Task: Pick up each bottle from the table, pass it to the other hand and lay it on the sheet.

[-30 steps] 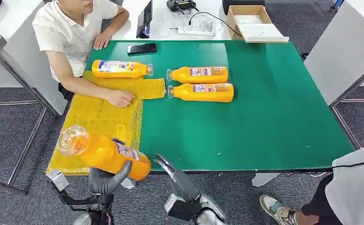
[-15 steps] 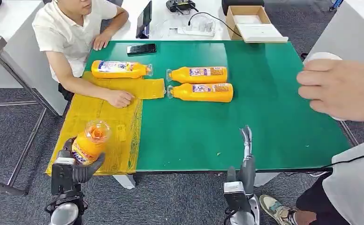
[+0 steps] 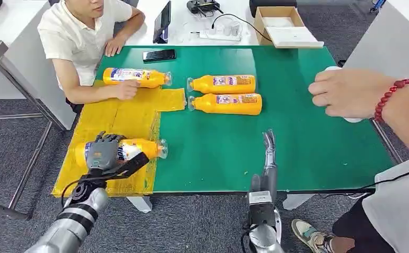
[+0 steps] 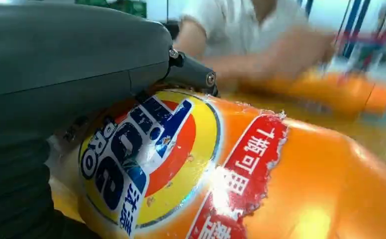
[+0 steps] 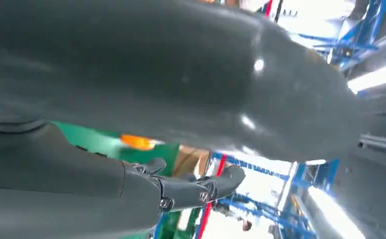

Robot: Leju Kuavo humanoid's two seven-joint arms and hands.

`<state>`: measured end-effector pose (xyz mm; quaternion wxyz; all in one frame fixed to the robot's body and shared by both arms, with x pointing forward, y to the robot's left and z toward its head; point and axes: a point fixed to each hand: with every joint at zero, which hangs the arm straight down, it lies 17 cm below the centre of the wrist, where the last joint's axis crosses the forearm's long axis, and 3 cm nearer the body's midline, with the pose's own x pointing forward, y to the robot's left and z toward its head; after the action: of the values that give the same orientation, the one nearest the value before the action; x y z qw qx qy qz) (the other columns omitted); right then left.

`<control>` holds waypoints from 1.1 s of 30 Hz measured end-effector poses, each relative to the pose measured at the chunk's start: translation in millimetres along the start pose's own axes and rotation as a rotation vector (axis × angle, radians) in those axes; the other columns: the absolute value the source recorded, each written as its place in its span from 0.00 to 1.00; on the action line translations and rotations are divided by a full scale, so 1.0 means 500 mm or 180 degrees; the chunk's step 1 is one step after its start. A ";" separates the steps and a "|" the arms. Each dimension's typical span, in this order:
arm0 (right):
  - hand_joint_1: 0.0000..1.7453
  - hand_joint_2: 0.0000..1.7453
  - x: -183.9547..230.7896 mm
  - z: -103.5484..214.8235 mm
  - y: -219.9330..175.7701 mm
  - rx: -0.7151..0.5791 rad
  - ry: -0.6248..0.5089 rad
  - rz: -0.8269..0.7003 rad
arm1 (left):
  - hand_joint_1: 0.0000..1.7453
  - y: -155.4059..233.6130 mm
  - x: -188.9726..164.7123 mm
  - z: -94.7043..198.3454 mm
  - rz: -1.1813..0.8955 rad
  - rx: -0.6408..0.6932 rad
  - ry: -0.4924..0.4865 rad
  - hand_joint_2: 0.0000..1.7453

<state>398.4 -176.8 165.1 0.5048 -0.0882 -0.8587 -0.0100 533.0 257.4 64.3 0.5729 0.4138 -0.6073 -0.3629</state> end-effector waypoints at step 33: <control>0.00 0.00 -0.060 0.038 0.043 0.0125 0.0319 -0.0099 | 0.00 -0.029 0.053 0.001 0.1788 -0.1519 -0.0664 1.00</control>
<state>399.8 -157.9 128.2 0.5485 -0.0643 -0.8337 -0.0054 533.8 227.3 61.5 0.6654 0.0471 -0.6505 -0.3631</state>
